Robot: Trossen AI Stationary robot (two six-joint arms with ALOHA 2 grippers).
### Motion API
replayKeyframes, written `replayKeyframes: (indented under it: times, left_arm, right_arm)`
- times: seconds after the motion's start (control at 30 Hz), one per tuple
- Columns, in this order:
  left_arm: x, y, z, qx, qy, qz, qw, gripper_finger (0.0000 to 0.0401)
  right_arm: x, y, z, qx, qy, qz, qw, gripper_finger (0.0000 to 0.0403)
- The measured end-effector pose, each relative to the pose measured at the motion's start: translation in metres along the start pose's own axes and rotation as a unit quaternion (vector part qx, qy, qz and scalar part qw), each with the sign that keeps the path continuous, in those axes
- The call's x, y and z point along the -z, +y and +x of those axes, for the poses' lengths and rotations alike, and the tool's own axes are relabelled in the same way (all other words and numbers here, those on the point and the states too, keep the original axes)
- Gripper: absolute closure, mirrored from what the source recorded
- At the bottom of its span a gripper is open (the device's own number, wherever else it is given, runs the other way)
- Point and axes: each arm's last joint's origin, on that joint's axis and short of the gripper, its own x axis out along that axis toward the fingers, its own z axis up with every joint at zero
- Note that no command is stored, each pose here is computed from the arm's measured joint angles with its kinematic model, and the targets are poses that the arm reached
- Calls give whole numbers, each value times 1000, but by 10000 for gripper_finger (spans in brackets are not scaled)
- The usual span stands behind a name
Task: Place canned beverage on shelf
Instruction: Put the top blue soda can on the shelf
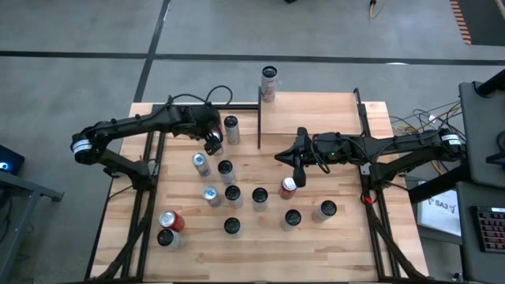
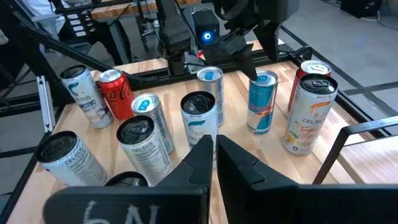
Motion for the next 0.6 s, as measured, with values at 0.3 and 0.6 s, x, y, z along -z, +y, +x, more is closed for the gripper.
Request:
replayKeyframes:
  times: [0.3, 0.6]
  left_arm:
    - [-1, 0, 0, 0, -4, -1, 1000, 111]
    - [8, -2, 14, -1, 3, -9, 1000, 111]
  right_arm:
    - [0, 0, 0, 0, 0, -1, 1000, 390]
    - [0, 0, 0, 0, 0, -2, 1000, 390]
